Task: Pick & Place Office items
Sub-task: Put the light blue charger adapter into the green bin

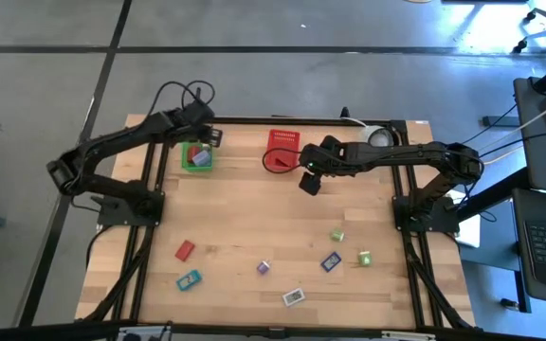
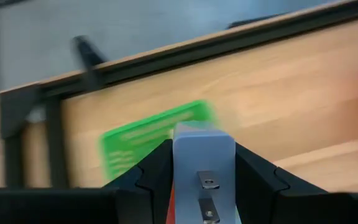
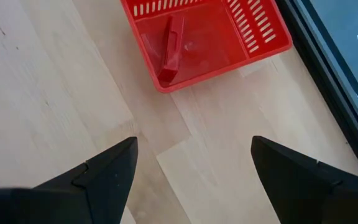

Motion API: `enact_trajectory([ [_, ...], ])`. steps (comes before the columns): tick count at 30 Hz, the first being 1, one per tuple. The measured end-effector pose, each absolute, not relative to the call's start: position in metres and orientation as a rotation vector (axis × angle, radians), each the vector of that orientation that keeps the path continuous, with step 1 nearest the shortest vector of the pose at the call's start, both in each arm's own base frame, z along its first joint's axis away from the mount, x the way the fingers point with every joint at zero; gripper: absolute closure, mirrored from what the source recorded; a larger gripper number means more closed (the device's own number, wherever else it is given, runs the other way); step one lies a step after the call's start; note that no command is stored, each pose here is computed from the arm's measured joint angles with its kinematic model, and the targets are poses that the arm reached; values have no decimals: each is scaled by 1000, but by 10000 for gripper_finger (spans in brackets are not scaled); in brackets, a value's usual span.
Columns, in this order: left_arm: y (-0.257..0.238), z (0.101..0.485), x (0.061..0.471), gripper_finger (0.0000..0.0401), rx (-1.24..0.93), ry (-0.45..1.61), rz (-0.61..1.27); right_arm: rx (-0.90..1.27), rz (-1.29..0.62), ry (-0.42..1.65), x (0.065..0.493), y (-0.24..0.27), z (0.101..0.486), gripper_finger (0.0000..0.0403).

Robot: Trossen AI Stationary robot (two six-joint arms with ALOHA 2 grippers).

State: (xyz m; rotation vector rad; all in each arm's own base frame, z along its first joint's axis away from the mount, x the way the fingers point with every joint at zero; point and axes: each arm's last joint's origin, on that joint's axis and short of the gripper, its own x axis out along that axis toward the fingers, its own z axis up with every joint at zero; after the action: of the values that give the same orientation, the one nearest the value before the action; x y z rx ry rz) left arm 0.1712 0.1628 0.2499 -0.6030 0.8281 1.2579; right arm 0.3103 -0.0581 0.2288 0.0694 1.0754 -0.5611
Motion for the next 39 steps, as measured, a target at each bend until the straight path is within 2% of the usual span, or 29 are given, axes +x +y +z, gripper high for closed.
enact_trajectory([
  [9, 154, 220, 161, 269, -544, 945, 1358, 112, -590, 1059, 311, -58, 229, 85],
  [14, 155, 211, 158, 269, -483, 935, 1416, 113, -589, 1050, 311, -58, 229, 85],
  [29, 155, 194, 159, 268, -440, 895, 1392, 117, -588, 1025, 313, -59, 230, 85],
  [39, 155, 194, 161, 239, -448, 918, 1294, 141, -602, 1017, 314, -59, 230, 85],
])
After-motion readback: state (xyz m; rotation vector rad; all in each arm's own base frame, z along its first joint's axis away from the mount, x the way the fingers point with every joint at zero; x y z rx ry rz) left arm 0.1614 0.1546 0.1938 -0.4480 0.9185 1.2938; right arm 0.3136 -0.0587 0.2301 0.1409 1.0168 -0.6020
